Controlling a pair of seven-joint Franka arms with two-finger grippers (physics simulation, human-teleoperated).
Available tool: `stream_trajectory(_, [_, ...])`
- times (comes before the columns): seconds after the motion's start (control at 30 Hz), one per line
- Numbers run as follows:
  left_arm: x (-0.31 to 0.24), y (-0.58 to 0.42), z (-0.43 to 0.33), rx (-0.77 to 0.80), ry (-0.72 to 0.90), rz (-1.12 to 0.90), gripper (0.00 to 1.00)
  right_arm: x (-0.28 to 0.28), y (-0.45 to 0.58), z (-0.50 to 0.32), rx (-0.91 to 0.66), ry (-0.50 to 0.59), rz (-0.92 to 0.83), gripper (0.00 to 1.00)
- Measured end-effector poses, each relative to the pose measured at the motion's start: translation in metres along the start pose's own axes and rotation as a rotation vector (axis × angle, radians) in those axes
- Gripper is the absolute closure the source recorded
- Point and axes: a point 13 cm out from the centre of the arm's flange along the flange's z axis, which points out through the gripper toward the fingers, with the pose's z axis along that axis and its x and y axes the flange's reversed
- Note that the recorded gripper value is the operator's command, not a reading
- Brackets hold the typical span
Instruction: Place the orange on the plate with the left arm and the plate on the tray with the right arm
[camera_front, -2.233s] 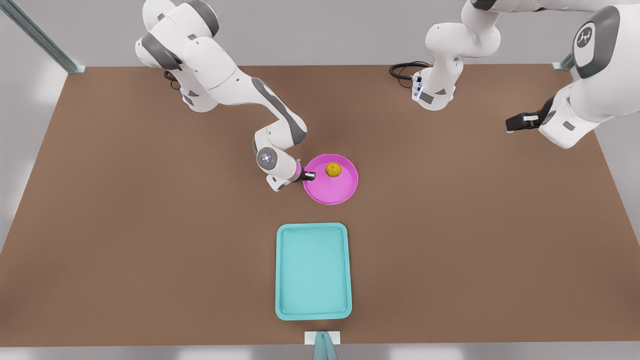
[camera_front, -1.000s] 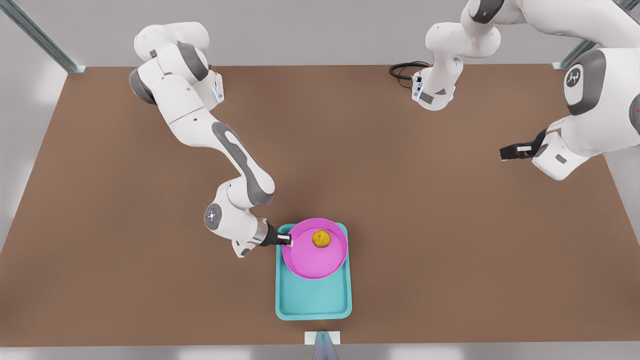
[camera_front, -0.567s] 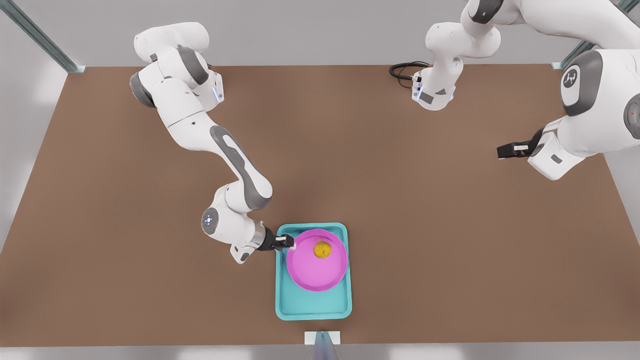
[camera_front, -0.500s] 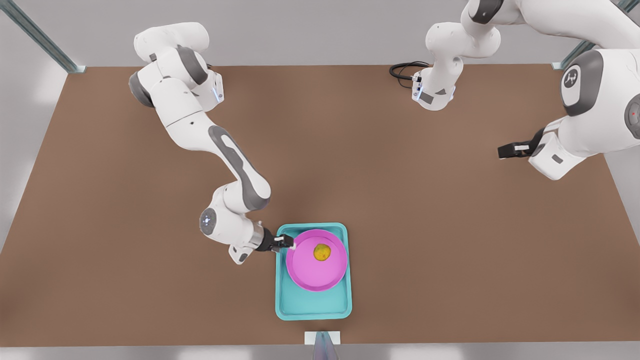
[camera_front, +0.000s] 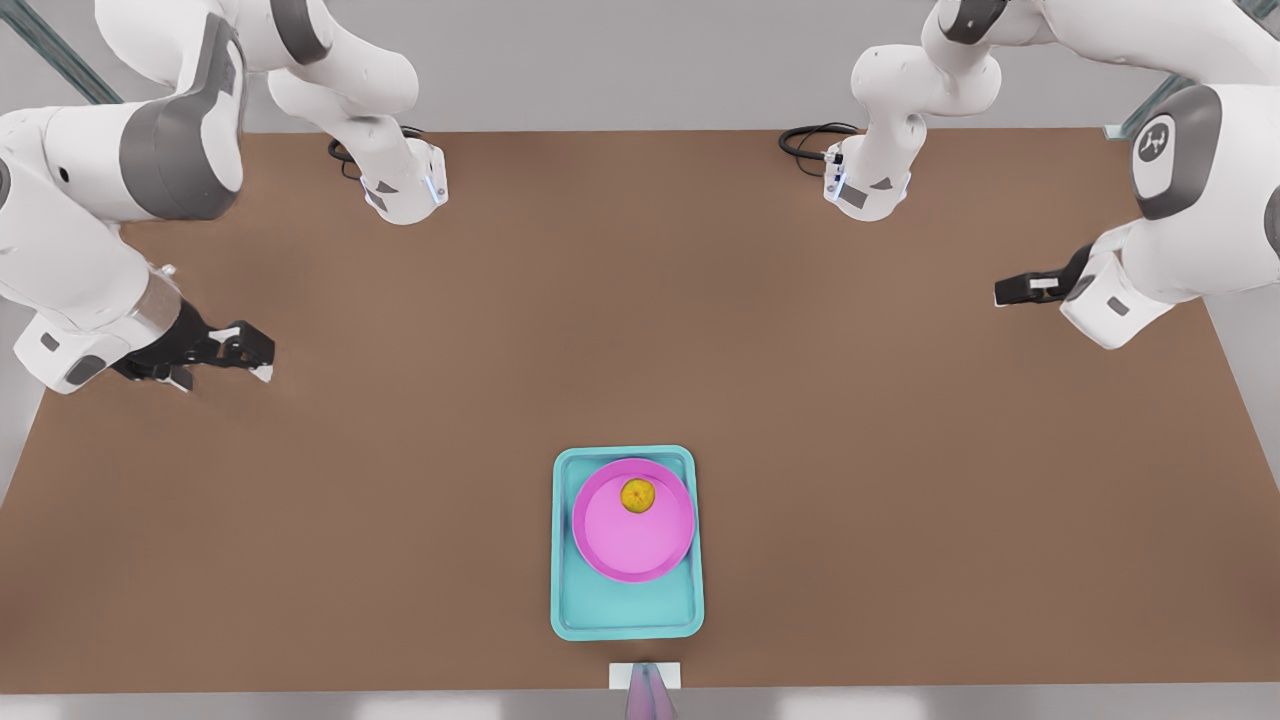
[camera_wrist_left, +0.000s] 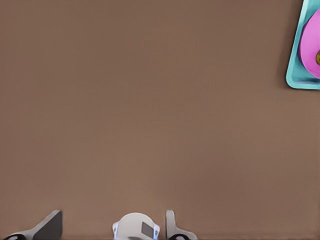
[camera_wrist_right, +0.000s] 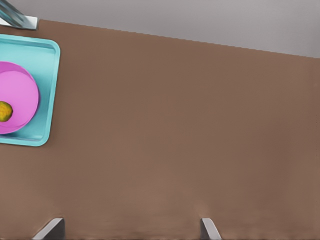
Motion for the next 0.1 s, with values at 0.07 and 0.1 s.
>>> stream_trajectory(0.07, [-0.003, -0.005, 0.005, 0.008, 0.010, 0.008, 0.00, 0.035, -0.013, -0.005, 0.027, 0.050, 0.014, 0.00])
stream_trajectory(0.1, [-0.005, -0.007, 0.007, 0.011, 0.016, 0.012, 0.00, 0.043, -0.015, -0.004, 0.034, 0.068, 0.014, 0.00])
